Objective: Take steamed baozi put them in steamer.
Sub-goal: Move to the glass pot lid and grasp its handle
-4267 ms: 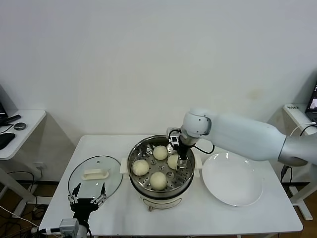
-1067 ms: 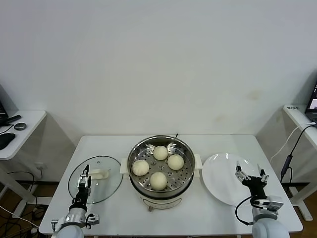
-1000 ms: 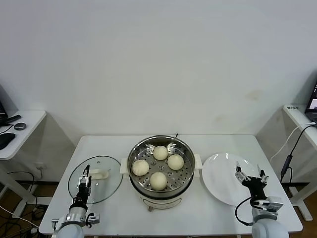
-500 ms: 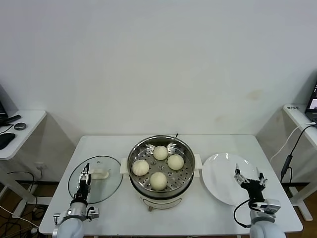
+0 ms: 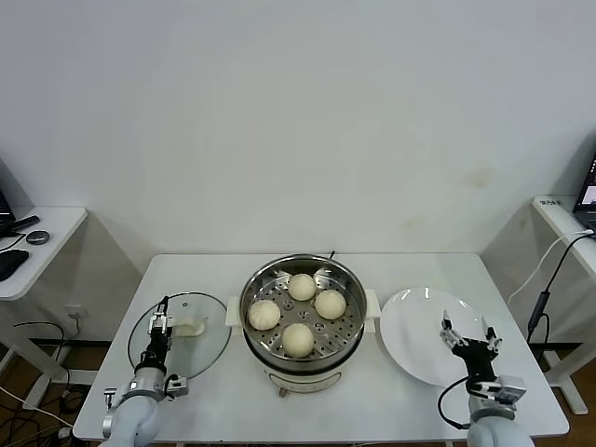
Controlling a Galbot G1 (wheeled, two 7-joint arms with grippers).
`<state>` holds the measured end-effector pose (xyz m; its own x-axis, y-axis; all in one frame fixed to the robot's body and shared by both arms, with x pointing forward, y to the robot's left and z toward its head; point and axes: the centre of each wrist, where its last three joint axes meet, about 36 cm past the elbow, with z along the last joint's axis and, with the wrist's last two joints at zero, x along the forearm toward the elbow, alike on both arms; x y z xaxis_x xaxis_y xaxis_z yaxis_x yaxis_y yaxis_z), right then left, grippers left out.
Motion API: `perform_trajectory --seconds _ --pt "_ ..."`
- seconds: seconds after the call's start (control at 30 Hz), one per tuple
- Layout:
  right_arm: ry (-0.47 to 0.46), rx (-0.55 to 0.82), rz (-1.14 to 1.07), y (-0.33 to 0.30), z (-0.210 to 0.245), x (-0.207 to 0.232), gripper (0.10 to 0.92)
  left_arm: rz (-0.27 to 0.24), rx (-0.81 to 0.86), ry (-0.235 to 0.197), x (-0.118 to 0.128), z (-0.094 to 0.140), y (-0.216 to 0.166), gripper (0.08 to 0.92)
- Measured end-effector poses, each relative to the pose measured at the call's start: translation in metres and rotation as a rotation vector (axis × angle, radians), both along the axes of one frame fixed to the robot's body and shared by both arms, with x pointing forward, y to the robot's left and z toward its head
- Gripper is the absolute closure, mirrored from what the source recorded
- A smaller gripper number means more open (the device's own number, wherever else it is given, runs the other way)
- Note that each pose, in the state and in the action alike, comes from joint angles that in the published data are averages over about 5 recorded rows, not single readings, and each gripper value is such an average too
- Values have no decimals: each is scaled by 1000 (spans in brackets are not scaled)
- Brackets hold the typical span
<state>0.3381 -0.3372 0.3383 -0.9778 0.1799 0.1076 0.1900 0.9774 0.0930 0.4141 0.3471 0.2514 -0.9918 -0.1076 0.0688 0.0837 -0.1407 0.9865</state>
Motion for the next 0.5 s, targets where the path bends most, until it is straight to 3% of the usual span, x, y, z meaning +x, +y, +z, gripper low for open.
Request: perform_trajectory --seconds 0.5 --pt "13 2 -5 1 -8 1 200 33 -46 -25 22 -2 5 177"
